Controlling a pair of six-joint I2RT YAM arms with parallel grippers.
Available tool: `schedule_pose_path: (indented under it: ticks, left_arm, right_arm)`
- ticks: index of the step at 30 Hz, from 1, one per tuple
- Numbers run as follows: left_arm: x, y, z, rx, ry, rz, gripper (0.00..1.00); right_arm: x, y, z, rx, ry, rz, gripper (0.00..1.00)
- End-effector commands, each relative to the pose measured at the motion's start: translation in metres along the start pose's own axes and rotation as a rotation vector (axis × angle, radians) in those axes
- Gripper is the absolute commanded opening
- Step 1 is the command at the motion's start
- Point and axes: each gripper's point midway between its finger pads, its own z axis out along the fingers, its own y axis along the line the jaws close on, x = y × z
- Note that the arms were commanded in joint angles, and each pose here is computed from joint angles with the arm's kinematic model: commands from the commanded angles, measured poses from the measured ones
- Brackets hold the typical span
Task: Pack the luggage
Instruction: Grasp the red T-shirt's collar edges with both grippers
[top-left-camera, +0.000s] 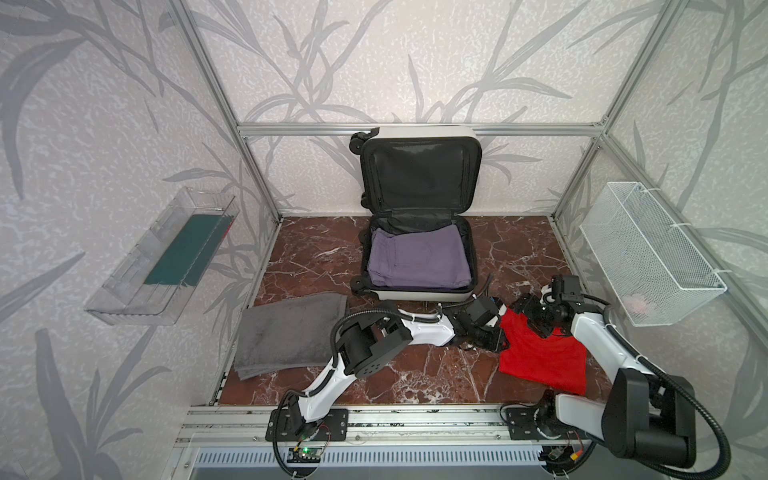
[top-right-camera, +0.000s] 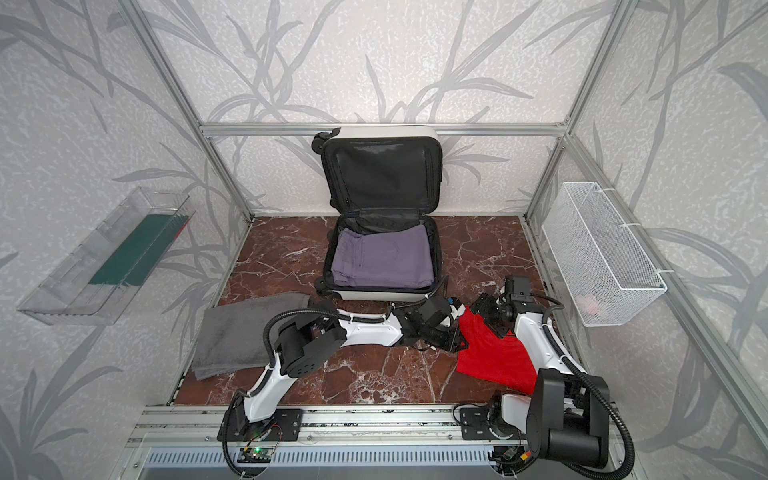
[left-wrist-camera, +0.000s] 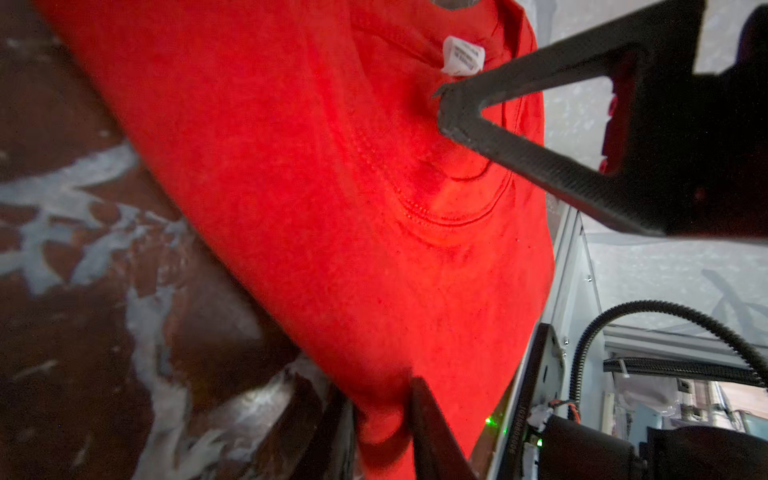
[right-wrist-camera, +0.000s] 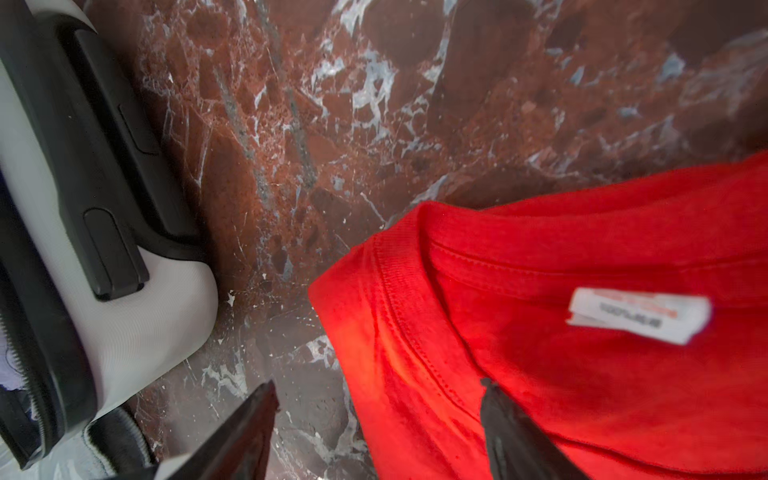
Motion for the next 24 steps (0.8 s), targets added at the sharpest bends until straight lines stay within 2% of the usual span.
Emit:
schedule_pose_path:
  ticks: [1, 3, 11, 18, 24]
  left_arm:
    - [-0.001, 0.002, 0.002, 0.002, -0.027, -0.002, 0.08]
    - [-0.004, 0.001, 0.001, 0.000, -0.038, 0.000, 0.00]
    - [-0.011, 0.009, -0.022, -0.055, -0.108, 0.000, 0.00]
    - [-0.006, 0.039, -0.071, -0.150, -0.185, -0.034, 0.00]
    - [0.015, 0.071, -0.113, -0.223, -0.228, -0.080, 0.00]
  right_arm:
    - [0.000, 0.006, -0.005, -0.035, -0.011, -0.002, 0.77]
    - [-0.001, 0.009, -0.006, -0.047, -0.010, -0.002, 0.77]
    - [-0.003, 0.031, -0.014, -0.135, 0.004, -0.036, 0.76]
    - [0.005, 0.064, -0.023, -0.200, 0.033, -0.161, 0.75]
    - [0.022, 0.081, -0.020, -0.197, 0.071, -0.256, 0.74]
